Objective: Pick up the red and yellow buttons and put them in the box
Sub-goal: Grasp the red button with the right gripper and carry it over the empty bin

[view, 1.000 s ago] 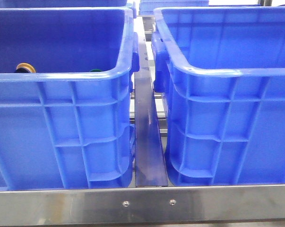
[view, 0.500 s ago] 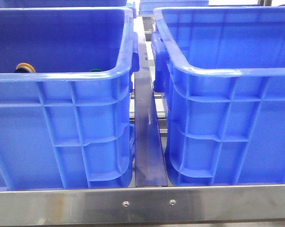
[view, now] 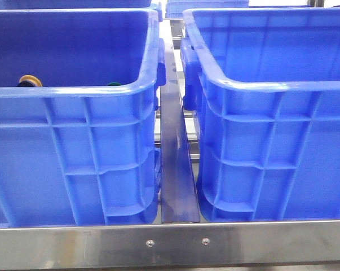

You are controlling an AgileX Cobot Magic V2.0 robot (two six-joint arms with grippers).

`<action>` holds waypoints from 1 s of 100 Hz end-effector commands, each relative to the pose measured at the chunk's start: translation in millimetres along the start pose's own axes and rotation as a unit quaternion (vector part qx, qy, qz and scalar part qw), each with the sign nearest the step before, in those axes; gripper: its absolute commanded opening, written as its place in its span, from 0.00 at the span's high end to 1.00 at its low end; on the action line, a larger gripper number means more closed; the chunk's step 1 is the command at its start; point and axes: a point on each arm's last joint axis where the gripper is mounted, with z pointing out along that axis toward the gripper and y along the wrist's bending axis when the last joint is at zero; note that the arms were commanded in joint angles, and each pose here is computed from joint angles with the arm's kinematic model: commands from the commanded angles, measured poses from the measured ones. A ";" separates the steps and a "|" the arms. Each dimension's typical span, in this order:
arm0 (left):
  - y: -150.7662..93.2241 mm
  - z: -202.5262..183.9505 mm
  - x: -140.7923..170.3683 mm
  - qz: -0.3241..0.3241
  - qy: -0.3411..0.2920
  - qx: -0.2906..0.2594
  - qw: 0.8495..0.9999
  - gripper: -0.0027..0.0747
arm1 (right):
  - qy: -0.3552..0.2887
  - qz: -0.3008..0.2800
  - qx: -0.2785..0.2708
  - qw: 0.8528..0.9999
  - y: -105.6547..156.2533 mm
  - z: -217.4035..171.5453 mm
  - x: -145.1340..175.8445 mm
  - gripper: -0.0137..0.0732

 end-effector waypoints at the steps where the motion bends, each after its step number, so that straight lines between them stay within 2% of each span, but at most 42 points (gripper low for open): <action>1: -1.3 -19.8 -18.8 -0.004 -0.069 0.015 0.998 0.78 | -0.018 -0.005 -0.038 0.999 16.9 -4.2 -7.2 0.56; 3: -1.3 -19.8 -18.8 -0.004 -0.069 0.015 0.998 0.75 | -0.020 -0.005 -0.035 0.999 16.4 -4.2 -7.7 0.56; 15: -1.3 -19.8 -18.8 -0.006 -0.069 0.015 0.997 0.37 | -0.035 -0.007 -0.019 0.999 13.0 -4.9 -10.8 0.56; 20: -1.3 -19.8 -18.8 -0.007 -0.069 0.015 0.997 0.27 | -0.041 -0.010 -0.013 0.999 12.0 -5.0 -12.0 0.56; 25: -1.3 -19.8 -19.0 -0.007 -0.070 0.016 0.997 0.21 | -0.050 -0.013 -0.006 0.999 10.6 -5.2 -13.6 0.56; 43: -1.3 -19.9 -19.3 -0.007 -0.071 0.016 0.997 0.20 | -0.091 -0.025 0.030 0.995 3.5 -10.0 -23.5 0.56; 54: 8.4 -18.4 -19.7 -0.034 -0.071 0.003 0.997 0.20 | -0.123 -0.035 0.054 0.990 -3.7 -20.4 -34.9 0.56; 76: 47.8 -14.6 -17.3 -0.087 -0.066 -0.052 0.993 0.21 | -0.184 -0.064 0.121 0.973 -24.1 -44.7 -53.3 0.56; 100: 90.5 -19.4 4.5 -0.146 -0.071 -0.117 0.980 0.21 | -0.235 -0.118 0.207 0.942 -37.7 -57.8 -65.2 0.56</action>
